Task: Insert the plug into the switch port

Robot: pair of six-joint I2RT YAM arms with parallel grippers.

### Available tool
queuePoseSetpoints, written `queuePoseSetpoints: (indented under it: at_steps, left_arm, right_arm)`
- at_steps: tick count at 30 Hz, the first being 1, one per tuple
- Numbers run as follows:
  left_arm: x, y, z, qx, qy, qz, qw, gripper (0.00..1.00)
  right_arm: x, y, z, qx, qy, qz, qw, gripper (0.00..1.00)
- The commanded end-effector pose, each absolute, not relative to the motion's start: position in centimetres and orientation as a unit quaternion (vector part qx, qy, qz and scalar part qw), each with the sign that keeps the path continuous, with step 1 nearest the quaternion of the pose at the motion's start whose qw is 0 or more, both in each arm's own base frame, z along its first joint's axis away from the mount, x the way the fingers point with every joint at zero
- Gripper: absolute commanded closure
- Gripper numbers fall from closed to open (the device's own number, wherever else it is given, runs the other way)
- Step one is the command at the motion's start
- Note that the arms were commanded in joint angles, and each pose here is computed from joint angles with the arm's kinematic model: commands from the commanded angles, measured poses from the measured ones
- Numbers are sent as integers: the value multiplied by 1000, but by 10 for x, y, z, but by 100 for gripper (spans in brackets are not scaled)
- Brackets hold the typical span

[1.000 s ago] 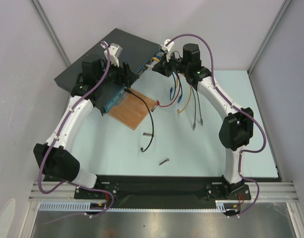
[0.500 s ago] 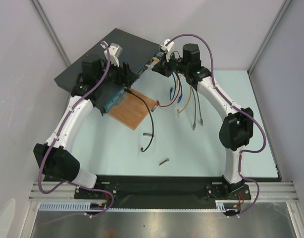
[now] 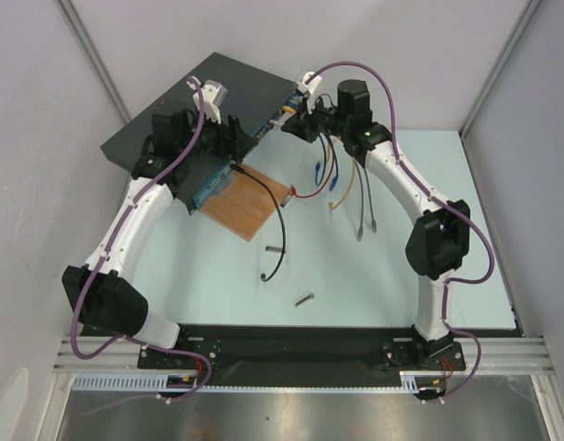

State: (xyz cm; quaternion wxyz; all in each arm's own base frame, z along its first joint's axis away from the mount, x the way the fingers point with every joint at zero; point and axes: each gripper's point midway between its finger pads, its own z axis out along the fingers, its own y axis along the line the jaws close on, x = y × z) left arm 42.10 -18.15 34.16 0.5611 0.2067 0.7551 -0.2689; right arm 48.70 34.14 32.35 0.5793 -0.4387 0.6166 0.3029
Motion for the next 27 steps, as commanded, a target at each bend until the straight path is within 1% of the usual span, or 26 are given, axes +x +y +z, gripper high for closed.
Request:
queuePoseSetpoints:
  at_steps: [1, 16, 27]
  left_arm:
    - [421, -179, 348, 209, 748, -266, 572, 27]
    - [422, -177, 344, 209, 750, -264, 569, 27]
    - [423, -174, 342, 207, 751, -263, 569, 27]
  right_arm:
    - [467, 361, 383, -451, 554, 313, 626, 100]
    - [460, 370, 398, -454, 539, 322, 632, 100]
    - [457, 372, 392, -457, 539, 334, 624, 100]
